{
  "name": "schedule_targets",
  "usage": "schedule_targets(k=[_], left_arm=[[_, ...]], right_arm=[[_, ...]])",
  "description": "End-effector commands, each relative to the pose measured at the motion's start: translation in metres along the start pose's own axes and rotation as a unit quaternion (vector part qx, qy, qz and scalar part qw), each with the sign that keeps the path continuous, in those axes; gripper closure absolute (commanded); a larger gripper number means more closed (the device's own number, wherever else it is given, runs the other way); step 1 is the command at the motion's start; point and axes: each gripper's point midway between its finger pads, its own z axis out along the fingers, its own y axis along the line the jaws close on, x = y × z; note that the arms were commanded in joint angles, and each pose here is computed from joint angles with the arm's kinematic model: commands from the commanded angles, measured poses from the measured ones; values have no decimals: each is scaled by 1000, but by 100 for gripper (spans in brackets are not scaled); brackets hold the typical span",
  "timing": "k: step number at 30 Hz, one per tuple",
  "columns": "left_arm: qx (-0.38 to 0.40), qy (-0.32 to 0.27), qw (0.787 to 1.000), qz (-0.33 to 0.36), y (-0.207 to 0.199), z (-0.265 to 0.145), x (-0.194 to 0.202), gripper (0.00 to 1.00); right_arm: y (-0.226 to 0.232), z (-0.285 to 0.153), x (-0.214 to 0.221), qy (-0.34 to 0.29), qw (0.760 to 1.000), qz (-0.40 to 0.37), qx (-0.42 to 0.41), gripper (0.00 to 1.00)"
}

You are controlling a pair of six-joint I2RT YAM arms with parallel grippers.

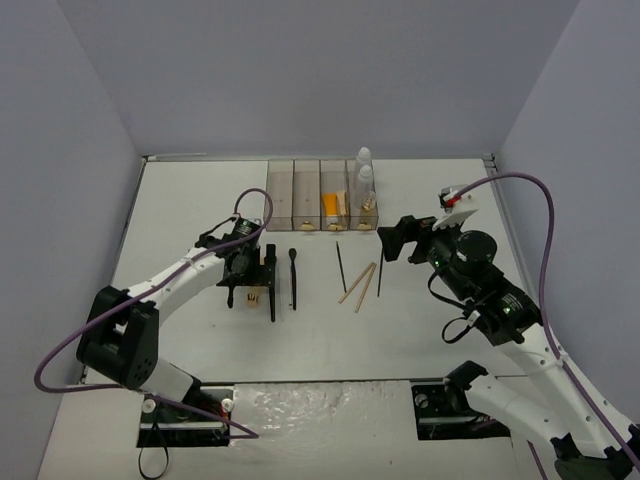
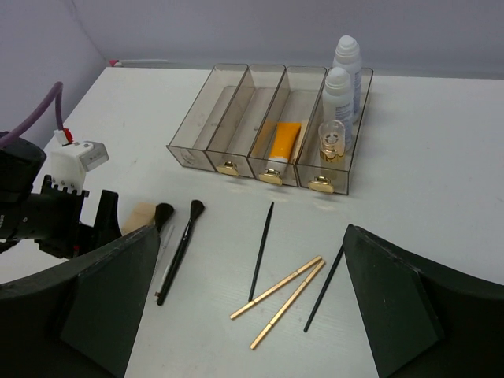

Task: Organize the makeup

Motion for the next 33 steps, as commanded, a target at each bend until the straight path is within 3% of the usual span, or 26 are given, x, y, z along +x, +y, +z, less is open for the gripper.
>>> schedule_targets(k=[1, 7, 12, 17, 19, 24, 33], left_arm=[[-12, -36, 999, -21, -3, 3, -20, 14], [-31, -22, 999, -22, 5, 16, -10, 31], [-37, -12, 999, -23, 6, 26, -4, 35], [-42, -2, 999, -26, 8, 34, 3, 48], [-40, -2, 999, -27, 7, 35, 3, 55], [-34, -25, 999, -34, 7, 17, -5, 90], [42, -139, 988, -56, -24, -69, -78, 92]], right_arm=[[-11, -18, 1, -11, 1000, -6, 16, 0], [-21, -33, 12, 1, 999, -25, 26, 0], [-25, -33, 19, 8, 999, -34, 31, 0], [-27, -34, 20, 7, 999, -36, 37, 0], [-27, -35, 19, 5, 999, -36, 37, 0], [-28, -37, 18, 2, 999, -35, 37, 0], [-26, -38, 20, 5, 999, -34, 33, 0]])
